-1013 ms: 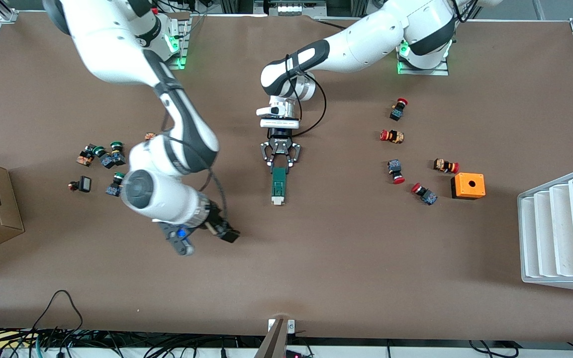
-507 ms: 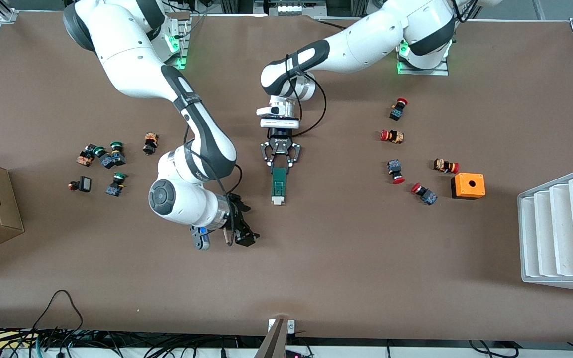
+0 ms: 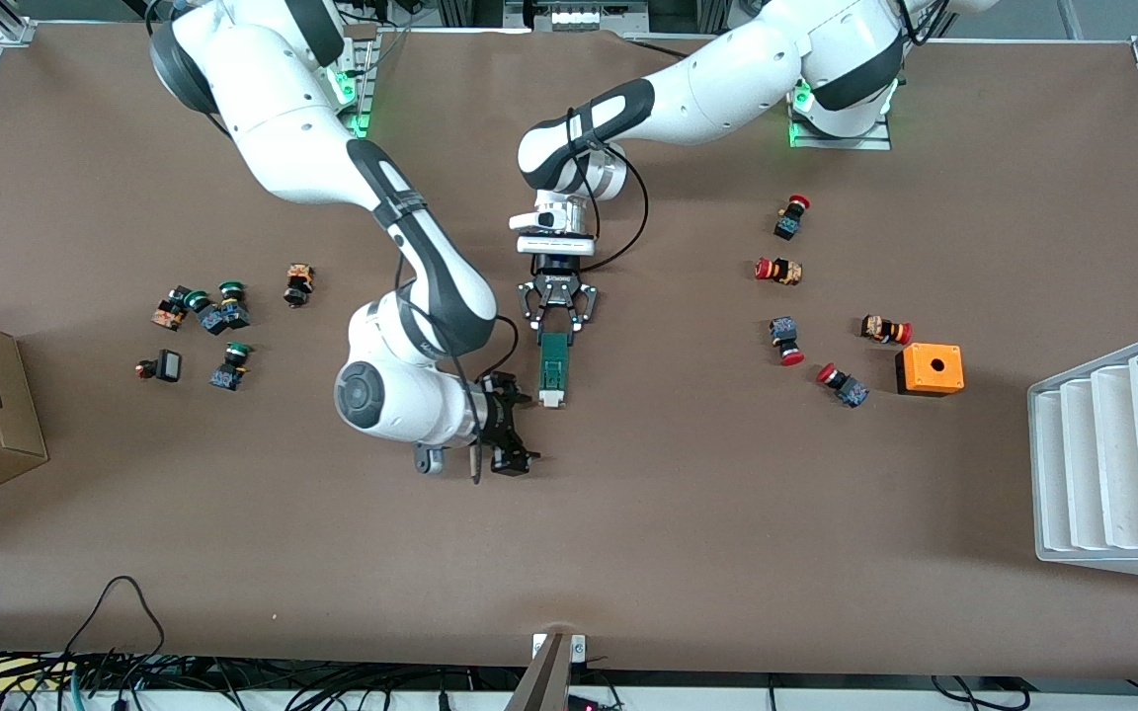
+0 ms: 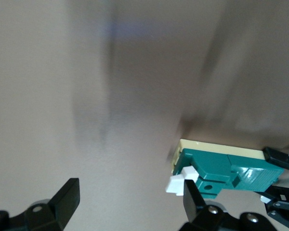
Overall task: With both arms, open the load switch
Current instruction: 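Grasp the white switch lever with the right gripper, then press the white lever down onto the switch body with the right gripper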
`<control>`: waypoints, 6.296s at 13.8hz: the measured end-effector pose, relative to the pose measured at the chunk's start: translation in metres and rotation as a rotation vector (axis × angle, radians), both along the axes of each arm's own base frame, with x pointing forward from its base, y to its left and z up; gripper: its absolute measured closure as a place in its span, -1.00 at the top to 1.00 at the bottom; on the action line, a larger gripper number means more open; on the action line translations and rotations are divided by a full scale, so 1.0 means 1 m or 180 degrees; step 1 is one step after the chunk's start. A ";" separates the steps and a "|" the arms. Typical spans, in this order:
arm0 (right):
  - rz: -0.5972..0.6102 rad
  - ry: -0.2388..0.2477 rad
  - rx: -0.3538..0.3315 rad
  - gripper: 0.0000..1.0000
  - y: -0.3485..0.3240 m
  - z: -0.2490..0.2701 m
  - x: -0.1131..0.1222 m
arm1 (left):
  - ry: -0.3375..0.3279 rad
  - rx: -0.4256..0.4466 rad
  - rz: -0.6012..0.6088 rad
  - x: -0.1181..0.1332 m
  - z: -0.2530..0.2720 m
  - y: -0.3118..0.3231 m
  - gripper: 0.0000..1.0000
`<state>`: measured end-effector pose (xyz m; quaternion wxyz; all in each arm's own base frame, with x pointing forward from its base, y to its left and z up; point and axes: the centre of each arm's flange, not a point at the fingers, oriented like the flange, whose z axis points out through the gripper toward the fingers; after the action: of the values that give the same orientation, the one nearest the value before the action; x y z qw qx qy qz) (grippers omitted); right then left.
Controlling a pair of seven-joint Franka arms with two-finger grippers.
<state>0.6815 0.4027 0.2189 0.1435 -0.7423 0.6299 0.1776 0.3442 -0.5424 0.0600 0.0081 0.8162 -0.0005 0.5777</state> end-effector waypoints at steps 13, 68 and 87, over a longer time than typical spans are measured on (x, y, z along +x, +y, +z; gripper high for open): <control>0.0025 0.0242 -0.0081 0.37 0.021 -0.006 -0.019 | 0.0001 -0.0013 0.0005 0.000 0.000 0.000 0.01; 0.0214 0.0333 -0.0324 -0.48 0.029 0.009 -0.056 | 0.0016 -0.0053 0.0020 0.000 0.002 -0.002 0.00; 0.0271 0.0294 -0.0307 -0.53 0.040 0.022 -0.062 | 0.0016 -0.0054 0.0020 0.000 0.002 -0.002 0.00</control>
<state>0.6191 0.4425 0.2405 0.0707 -0.7655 0.6116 0.1870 0.3442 -0.5441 0.0619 0.0131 0.8176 0.0070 0.5756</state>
